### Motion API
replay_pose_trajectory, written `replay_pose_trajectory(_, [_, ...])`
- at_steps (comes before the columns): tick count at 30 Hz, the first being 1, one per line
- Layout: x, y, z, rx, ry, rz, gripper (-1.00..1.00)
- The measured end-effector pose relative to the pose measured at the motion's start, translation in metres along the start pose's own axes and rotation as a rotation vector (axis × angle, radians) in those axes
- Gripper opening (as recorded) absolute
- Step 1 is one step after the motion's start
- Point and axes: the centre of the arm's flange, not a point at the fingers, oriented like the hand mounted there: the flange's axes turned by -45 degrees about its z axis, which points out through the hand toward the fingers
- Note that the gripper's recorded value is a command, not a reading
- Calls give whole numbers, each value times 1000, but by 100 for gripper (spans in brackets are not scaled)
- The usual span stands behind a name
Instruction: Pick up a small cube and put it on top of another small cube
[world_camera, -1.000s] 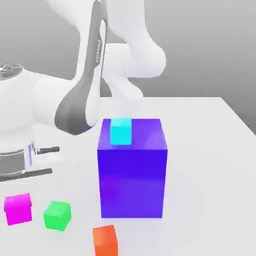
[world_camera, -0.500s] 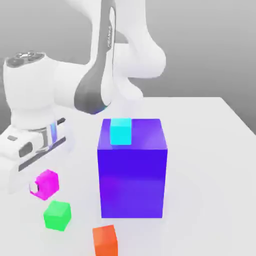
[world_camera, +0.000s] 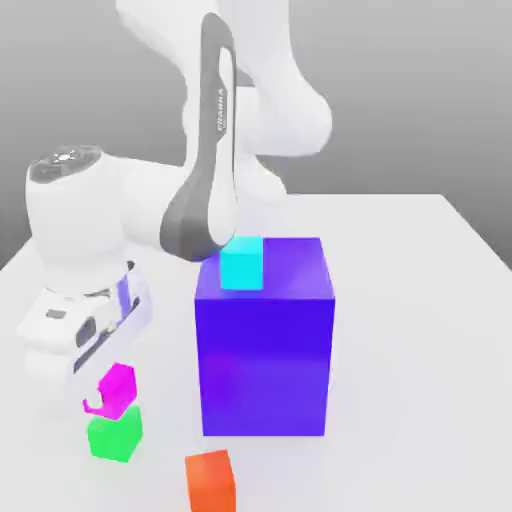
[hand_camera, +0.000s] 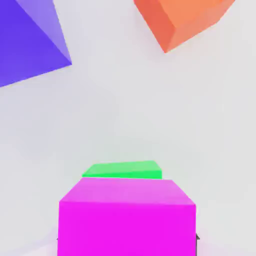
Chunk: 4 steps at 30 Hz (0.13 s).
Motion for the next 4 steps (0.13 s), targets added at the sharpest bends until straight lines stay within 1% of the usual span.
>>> replay_pose_trajectory(2, [-1,-1,9,-3,-3,0,-100])
replay_pose_trajectory(3, [-1,-2,13,-5,-4,0,100])
replay_pose_trajectory(4, [-1,-2,13,-5,-4,0,100])
